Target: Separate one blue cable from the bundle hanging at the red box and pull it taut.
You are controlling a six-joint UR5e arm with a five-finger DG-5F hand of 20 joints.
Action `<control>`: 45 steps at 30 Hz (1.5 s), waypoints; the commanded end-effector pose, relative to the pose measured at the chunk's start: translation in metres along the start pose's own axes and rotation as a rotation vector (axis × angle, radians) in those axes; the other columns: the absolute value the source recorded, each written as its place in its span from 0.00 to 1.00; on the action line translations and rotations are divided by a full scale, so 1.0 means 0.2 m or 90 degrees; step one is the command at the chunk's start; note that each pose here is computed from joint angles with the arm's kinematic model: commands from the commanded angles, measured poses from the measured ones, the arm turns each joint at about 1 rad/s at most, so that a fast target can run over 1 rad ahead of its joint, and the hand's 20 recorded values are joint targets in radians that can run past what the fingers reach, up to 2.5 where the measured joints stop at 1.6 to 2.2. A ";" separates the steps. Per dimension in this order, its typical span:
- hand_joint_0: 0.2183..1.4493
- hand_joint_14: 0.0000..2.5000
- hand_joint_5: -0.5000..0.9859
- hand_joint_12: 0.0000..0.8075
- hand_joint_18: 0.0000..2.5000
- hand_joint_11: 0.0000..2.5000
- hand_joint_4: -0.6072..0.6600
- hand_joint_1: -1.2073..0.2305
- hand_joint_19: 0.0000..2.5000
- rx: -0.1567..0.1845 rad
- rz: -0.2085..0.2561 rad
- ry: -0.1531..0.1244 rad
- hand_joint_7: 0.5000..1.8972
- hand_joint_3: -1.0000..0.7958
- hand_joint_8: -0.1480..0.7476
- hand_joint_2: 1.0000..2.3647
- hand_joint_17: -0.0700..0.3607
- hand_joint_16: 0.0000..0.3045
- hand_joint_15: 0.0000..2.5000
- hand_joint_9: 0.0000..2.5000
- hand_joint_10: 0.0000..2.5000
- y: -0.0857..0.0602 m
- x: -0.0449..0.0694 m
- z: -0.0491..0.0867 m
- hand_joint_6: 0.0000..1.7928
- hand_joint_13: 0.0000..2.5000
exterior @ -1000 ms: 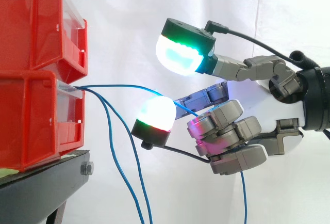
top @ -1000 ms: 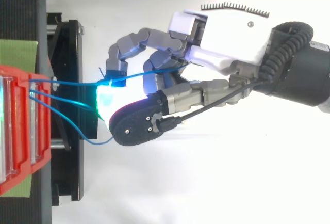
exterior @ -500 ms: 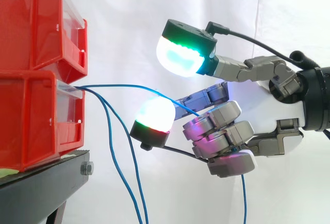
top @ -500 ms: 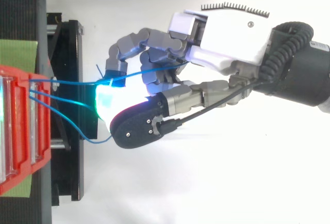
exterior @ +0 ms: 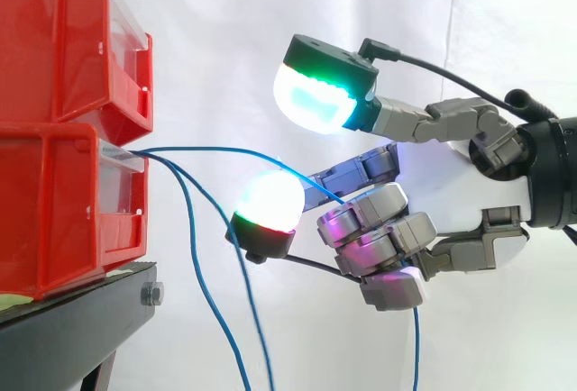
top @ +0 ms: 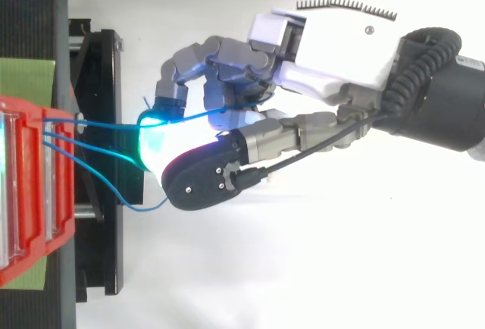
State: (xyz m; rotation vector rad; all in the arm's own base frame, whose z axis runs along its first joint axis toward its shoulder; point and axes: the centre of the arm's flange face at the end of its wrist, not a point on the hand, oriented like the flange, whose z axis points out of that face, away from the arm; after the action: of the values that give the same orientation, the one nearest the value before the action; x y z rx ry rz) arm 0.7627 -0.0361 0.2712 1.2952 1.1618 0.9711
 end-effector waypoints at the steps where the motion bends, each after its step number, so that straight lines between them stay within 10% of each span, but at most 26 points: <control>1: 0.23 1.00 0.21 0.57 0.44 0.56 0.67 0.39 0.42 0.000 0.000 -0.004 0.31 0.28 0.66 0.00 0.46 0.19 0.61 0.12 1.00 0.00 -0.02 0.00 0.43 0.25; 38: 0.32 1.00 0.20 0.55 0.45 0.59 0.63 0.44 0.49 0.010 0.013 -0.019 0.32 0.28 0.64 0.00 0.41 0.15 0.60 0.12 1.00 0.00 -0.13 0.01 0.49 0.26; 45: 0.35 1.00 0.20 0.56 0.45 0.60 0.63 0.43 0.49 0.011 0.013 -0.020 0.34 0.40 0.64 0.01 0.41 0.15 0.61 0.12 1.00 0.05 -0.14 0.02 0.49 0.27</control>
State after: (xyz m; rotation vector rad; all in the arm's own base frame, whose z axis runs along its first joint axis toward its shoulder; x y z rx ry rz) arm 0.7620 -0.0625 0.2795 1.3322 1.1351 0.9563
